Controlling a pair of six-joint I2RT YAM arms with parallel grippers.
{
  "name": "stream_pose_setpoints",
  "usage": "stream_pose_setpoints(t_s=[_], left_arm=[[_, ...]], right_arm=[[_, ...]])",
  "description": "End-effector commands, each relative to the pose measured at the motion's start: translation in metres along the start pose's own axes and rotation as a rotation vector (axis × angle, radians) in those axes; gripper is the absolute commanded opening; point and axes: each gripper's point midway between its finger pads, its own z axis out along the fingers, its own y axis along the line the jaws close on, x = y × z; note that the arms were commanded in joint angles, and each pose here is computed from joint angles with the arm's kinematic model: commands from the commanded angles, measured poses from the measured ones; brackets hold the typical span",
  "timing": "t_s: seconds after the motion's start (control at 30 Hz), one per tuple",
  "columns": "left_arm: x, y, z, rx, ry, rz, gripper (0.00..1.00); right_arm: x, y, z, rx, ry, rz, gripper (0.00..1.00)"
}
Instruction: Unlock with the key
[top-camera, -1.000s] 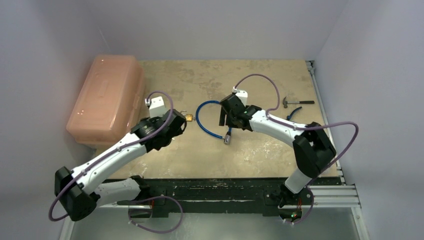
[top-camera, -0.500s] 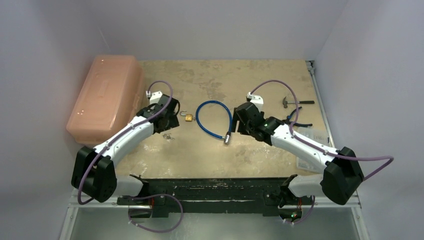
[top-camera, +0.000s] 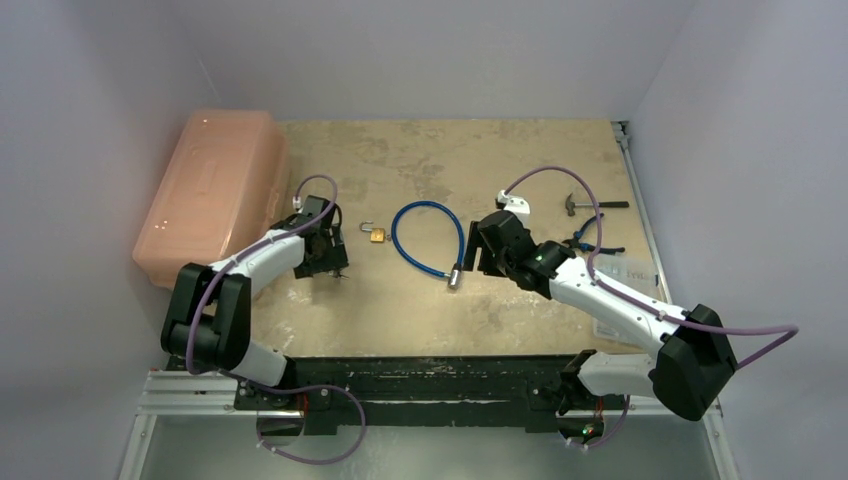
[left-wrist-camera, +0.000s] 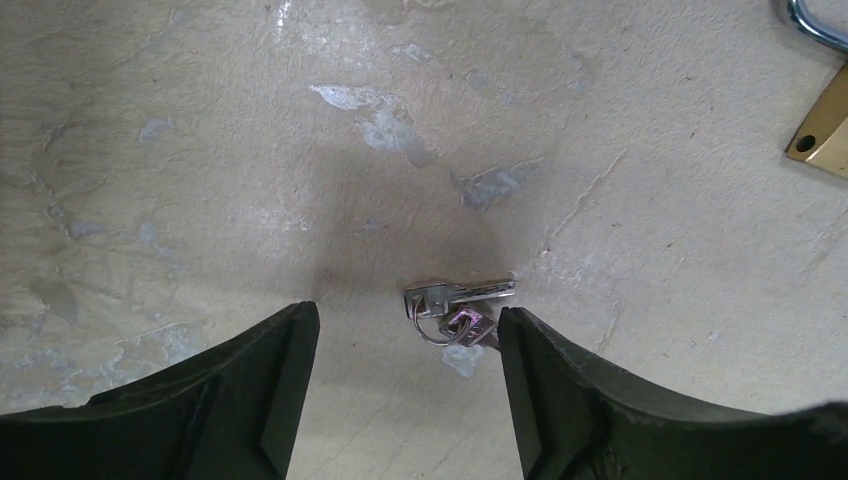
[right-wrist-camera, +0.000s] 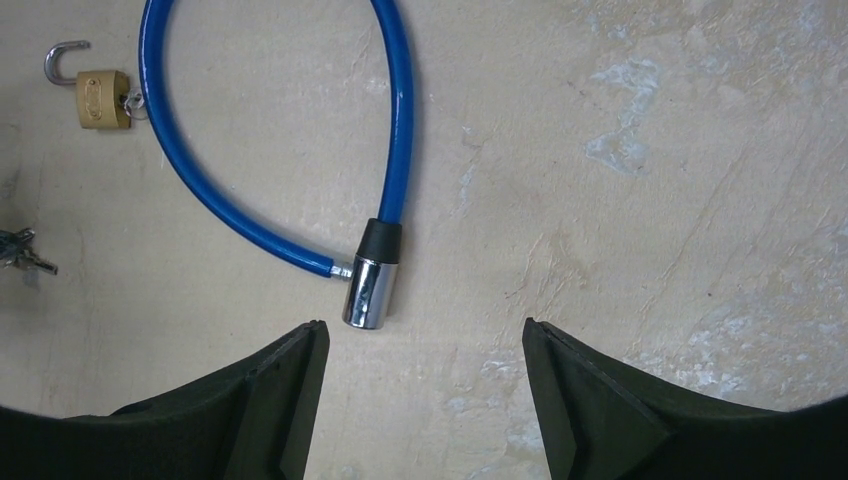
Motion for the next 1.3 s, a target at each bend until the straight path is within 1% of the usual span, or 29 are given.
stream_pose_setpoints(t_s=[0.0,0.2,0.4,0.67,0.77,0.87,1.1,1.27], left_arm=[[-0.011,-0.008,0.005,0.048,-0.036,-0.018,0.70],[0.001,-0.014,0.023,0.073,0.006,-0.039,0.67],[0.011,-0.015,0.029,0.079,0.037,-0.046,0.61],[0.029,-0.014,0.026,0.105,0.071,-0.076,0.45],[0.038,-0.016,0.023,0.119,0.084,-0.107,0.39],[0.046,-0.020,0.019,0.135,0.094,-0.147,0.36],[0.061,-0.058,-0.001,0.213,0.068,-0.221,0.30],[0.076,-0.092,-0.013,0.291,0.082,-0.301,0.29]], right_arm=[[-0.005,0.005,-0.005,-0.032,-0.022,-0.006,0.79],[-0.004,0.008,-0.003,-0.039,-0.015,-0.009,0.79],[-0.004,0.007,-0.002,-0.034,-0.016,-0.013,0.79],[0.001,0.013,0.005,-0.049,0.008,-0.010,0.78],[0.001,0.014,0.006,-0.053,0.009,-0.011,0.78],[0.000,0.016,0.008,-0.054,0.010,-0.013,0.77],[-0.003,0.019,0.008,-0.057,0.005,-0.016,0.77],[-0.005,0.015,0.006,-0.042,-0.005,-0.022,0.77]])
